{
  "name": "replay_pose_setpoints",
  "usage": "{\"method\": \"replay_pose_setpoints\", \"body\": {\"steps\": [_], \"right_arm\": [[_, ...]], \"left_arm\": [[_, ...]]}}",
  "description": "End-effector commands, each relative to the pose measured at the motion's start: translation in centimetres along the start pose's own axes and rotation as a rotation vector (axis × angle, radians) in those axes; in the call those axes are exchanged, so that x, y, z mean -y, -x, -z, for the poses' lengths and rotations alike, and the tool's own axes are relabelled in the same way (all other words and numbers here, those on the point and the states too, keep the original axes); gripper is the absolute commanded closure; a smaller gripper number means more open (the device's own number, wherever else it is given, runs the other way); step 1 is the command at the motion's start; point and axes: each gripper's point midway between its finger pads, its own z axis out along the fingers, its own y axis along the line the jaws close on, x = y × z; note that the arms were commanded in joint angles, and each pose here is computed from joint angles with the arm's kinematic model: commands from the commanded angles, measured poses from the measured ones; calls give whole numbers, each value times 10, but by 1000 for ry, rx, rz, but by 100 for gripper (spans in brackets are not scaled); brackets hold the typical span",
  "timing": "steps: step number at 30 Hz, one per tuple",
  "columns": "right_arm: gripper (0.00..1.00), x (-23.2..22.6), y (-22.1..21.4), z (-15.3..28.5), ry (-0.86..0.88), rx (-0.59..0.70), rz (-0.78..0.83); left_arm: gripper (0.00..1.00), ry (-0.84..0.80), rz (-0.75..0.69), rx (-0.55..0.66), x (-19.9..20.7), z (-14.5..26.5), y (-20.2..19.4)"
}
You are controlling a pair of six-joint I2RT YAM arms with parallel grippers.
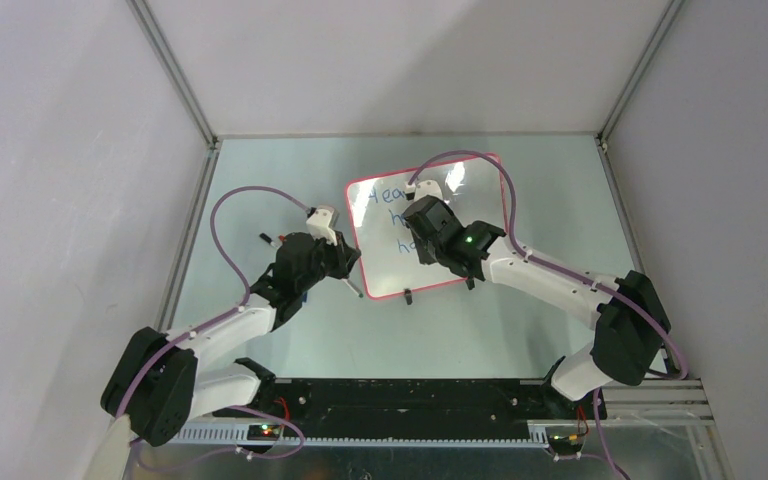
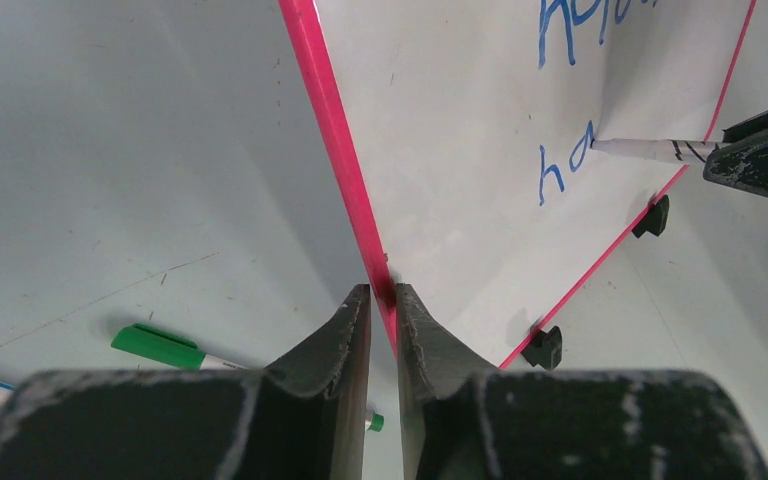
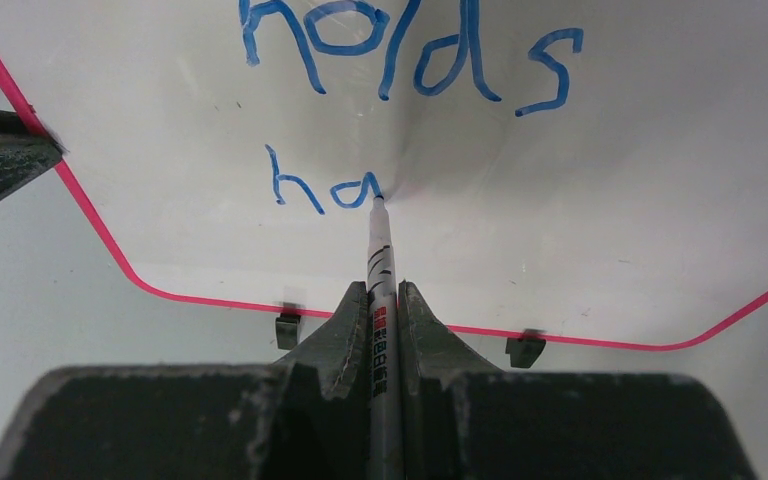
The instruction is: Write a sentence on the whiteboard
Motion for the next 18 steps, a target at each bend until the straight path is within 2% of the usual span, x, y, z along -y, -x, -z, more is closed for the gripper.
{"method": "replay_pose_setpoints", "body": {"steps": [1, 9, 18], "right_arm": [[100, 2, 6, 1, -18, 8, -7], [100, 0, 9, 6, -1, 16, -18], [100, 0, 30, 24, 43, 90, -46]], "left_arm": [[80, -10, -29, 62, 5, 2, 21], [80, -11, -29, 62, 5, 3, 21], [80, -11, -30, 63, 5, 3, 21]]}}
